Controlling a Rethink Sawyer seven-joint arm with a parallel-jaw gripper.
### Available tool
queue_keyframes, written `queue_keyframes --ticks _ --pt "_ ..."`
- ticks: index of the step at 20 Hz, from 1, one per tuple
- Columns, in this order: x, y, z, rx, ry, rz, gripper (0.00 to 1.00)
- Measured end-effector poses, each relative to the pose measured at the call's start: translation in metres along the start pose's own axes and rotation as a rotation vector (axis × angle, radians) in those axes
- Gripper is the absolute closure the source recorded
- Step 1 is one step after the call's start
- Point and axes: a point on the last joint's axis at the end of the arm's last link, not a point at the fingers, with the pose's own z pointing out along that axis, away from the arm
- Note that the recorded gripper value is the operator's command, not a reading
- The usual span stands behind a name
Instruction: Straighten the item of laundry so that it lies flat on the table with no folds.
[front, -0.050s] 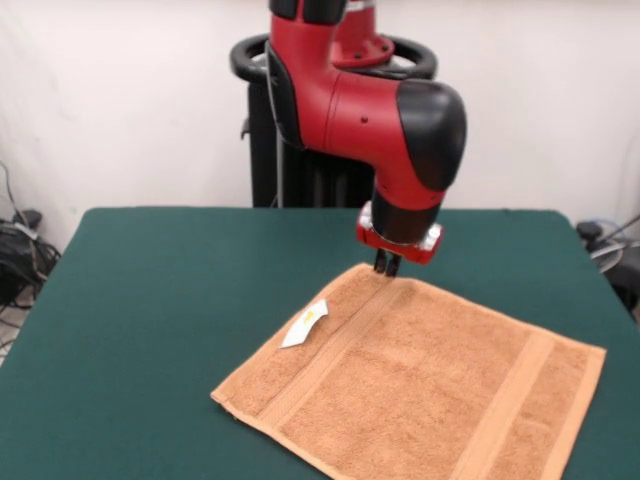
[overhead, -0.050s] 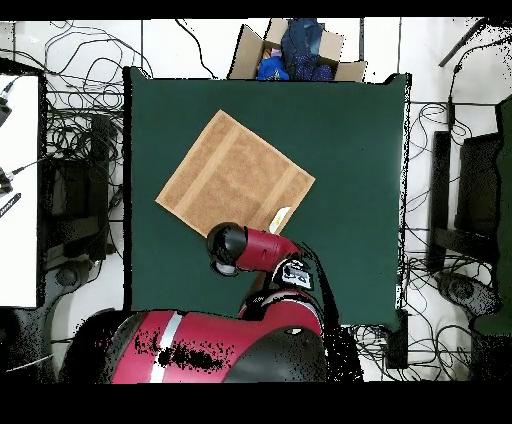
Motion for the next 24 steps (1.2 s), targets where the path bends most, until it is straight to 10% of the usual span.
queue_keyframes --ticks 10,24 --pt "0.001 0.000 -0.001 -0.002 -0.009 -0.013 1.00" --pt "0.004 0.003 -0.060 -0.096 -0.212 -0.079 1.00"
